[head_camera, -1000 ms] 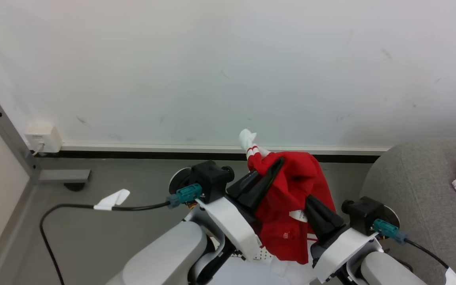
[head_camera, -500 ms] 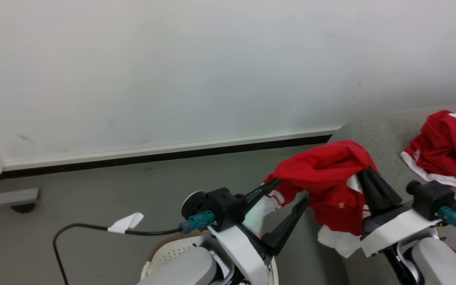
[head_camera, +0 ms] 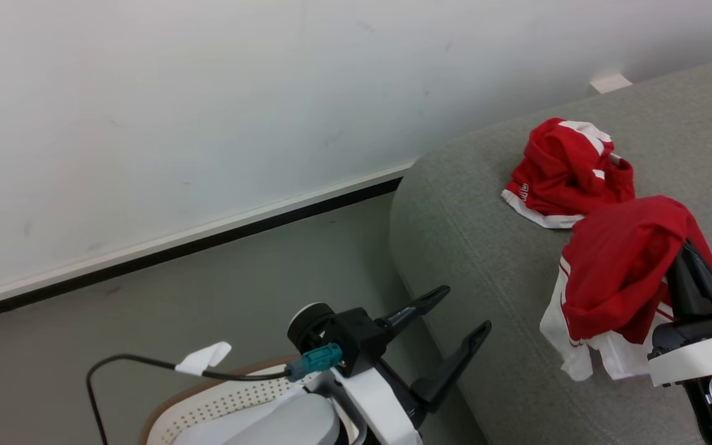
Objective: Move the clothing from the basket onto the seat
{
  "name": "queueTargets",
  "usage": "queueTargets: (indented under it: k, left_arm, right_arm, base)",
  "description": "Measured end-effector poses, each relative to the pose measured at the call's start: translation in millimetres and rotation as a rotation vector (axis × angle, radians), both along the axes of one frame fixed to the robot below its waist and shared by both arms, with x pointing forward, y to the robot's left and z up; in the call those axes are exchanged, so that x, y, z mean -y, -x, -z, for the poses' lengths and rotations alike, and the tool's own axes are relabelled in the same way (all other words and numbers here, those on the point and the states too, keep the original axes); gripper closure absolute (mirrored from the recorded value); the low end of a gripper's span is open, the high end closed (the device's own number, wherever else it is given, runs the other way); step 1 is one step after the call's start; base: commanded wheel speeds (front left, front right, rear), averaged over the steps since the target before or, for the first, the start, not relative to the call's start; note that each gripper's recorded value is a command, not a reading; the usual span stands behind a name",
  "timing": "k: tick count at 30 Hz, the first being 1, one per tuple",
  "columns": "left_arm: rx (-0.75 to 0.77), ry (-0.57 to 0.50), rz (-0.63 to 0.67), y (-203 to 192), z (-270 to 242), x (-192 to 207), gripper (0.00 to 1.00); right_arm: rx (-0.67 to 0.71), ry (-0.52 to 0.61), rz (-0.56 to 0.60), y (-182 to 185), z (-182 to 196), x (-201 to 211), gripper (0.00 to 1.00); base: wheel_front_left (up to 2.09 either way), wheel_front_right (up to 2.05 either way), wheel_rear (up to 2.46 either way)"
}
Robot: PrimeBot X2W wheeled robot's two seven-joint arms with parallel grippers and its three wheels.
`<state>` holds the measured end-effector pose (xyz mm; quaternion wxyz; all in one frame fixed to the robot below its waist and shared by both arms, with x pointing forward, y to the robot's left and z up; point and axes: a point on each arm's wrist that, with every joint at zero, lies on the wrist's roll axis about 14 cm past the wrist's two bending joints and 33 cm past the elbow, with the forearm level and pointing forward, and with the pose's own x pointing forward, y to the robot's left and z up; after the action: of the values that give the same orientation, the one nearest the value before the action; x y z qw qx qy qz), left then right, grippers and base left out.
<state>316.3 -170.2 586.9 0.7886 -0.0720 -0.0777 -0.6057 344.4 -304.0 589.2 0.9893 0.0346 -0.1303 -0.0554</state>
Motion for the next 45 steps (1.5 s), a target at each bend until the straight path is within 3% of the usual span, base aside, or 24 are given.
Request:
queueTargets:
  k: [8,15,22,31,33,39,42,45]
  left_arm:
    - [-0.016,-0.019,0.085,8.6,13.8,25.4,0.00]
    - [-0.046,-0.025,0.109,6.6,25.6,30.0,0.00]
    - [-0.073,-0.037,0.066,-20.5,41.9,17.5,0.00]
    - [-0.136,-0.078,-0.036,-72.9,80.5,-14.8,0.00]
    - [-0.157,-0.083,-0.066,-84.9,90.3,-23.7,0.00]
    - [-0.220,-0.103,-0.159,-113.0,122.1,-52.3,0.00]
    - [-0.249,-0.117,-0.199,-122.2,137.5,-65.6,0.00]
    - [-0.269,-0.124,-0.239,-129.7,148.1,-77.8,0.00]
  right_arm:
    - [-0.014,0.009,0.119,37.6,1.2,32.3,1.00]
    - [-0.039,0.027,0.141,35.5,1.0,41.4,1.00]
    - [-0.048,0.112,0.147,-1.8,-24.3,67.4,1.00]
    - [-0.148,0.220,0.192,-77.6,-36.1,114.3,1.00]
    - [-0.218,0.273,0.199,-94.5,-25.3,123.3,1.00]
    - [-0.355,0.280,0.217,-144.9,17.5,139.3,1.00]
    - [-0.494,0.258,0.214,-162.3,62.6,139.8,1.00]
    - [-0.738,0.239,0.193,-161.7,128.4,133.7,1.00]
  base:
    - [0.00,0.00,0.00]
    - [0.00,0.00,0.00]
    - [0.00,0.00,0.00]
    - [0.00,0.00,0.00]
    - [0.00,0.00,0.00]
    - [0.00,0.00,0.00]
    - [0.00,0.00,0.00]
    - [0.00,0.00,0.00]
